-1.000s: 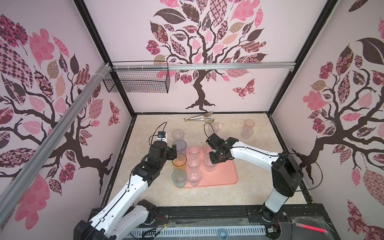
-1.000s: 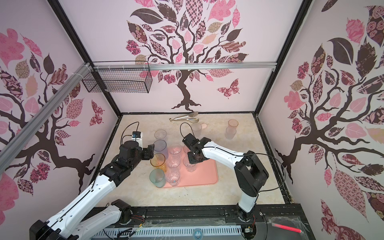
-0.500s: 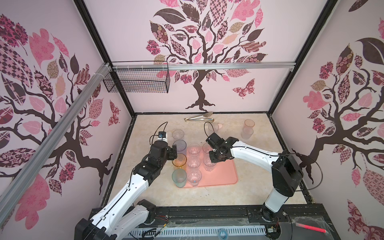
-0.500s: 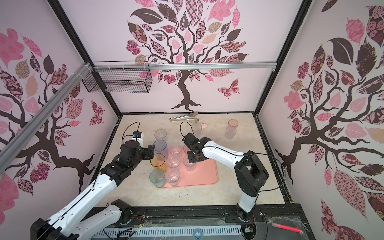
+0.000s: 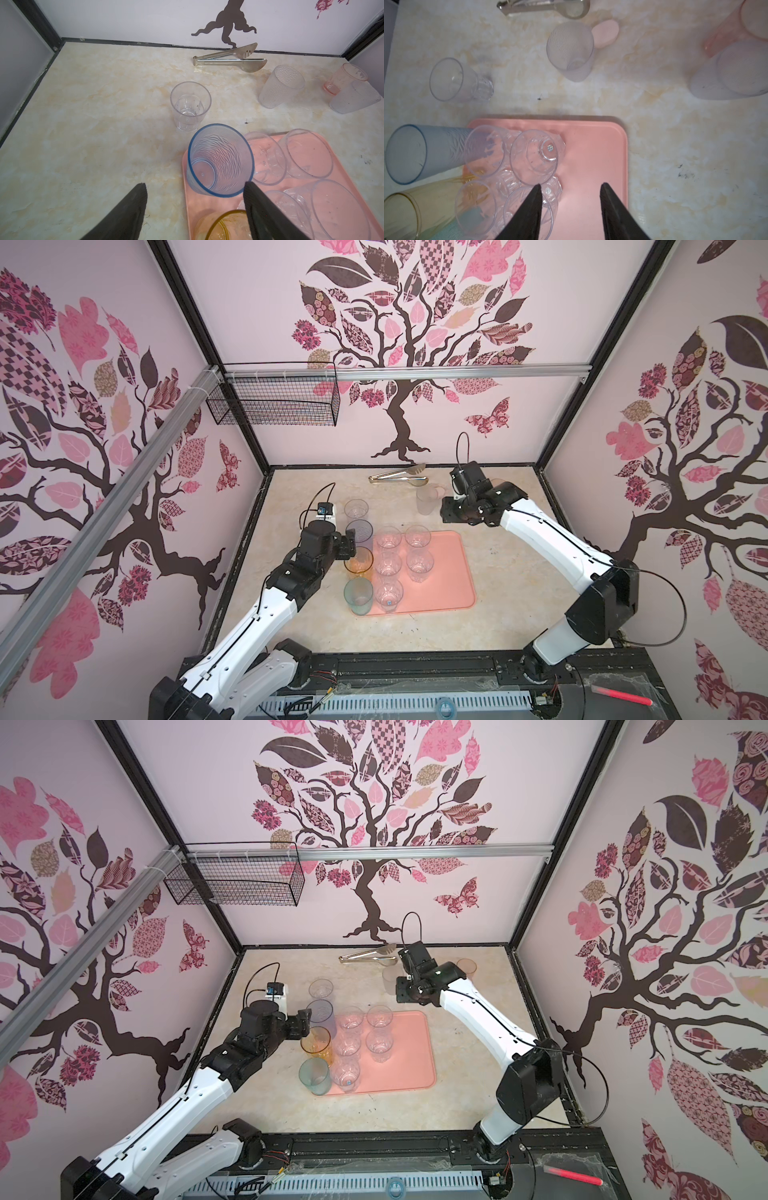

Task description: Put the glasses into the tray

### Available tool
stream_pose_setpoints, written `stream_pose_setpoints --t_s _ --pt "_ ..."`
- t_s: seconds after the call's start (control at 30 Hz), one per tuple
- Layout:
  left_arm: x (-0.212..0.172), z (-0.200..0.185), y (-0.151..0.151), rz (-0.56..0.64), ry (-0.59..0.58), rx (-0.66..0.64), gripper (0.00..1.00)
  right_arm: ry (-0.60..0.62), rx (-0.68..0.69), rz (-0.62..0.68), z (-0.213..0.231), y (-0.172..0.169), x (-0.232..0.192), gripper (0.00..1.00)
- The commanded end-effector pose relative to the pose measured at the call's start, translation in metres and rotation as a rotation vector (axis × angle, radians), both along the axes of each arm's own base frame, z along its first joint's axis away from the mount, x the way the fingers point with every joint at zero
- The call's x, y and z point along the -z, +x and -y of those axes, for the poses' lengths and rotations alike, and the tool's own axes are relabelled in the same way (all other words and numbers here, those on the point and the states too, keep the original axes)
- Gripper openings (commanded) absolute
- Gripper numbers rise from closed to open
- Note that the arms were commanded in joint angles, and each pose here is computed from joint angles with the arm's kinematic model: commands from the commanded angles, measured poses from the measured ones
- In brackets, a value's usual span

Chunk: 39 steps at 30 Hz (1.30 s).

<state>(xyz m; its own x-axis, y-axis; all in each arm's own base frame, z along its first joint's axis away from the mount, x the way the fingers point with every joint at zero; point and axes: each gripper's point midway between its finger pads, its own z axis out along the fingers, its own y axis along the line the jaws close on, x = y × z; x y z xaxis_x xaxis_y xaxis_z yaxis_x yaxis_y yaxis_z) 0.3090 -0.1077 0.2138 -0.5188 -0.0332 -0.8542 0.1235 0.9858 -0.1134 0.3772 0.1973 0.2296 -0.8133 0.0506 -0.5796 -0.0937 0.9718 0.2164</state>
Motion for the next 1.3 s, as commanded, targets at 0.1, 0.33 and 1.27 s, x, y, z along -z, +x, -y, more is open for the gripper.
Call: stream_pose_setpoints --t_s 0.1,0.33,1.27 --pt "-0.012 0.003 0.004 0.021 0.027 0.029 0.77 0.029 0.102 0.098 0.003 0.051 -0.007 0.51" --pt "0.005 0.001 0.002 0.007 0.025 0.02 0.77 -0.045 0.147 0.099 0.009 0.102 0.018 0.53" --pt "0.016 -0.005 0.003 -0.033 0.069 -0.002 0.78 -0.017 0.127 -0.056 -0.013 0.136 0.105 0.54"
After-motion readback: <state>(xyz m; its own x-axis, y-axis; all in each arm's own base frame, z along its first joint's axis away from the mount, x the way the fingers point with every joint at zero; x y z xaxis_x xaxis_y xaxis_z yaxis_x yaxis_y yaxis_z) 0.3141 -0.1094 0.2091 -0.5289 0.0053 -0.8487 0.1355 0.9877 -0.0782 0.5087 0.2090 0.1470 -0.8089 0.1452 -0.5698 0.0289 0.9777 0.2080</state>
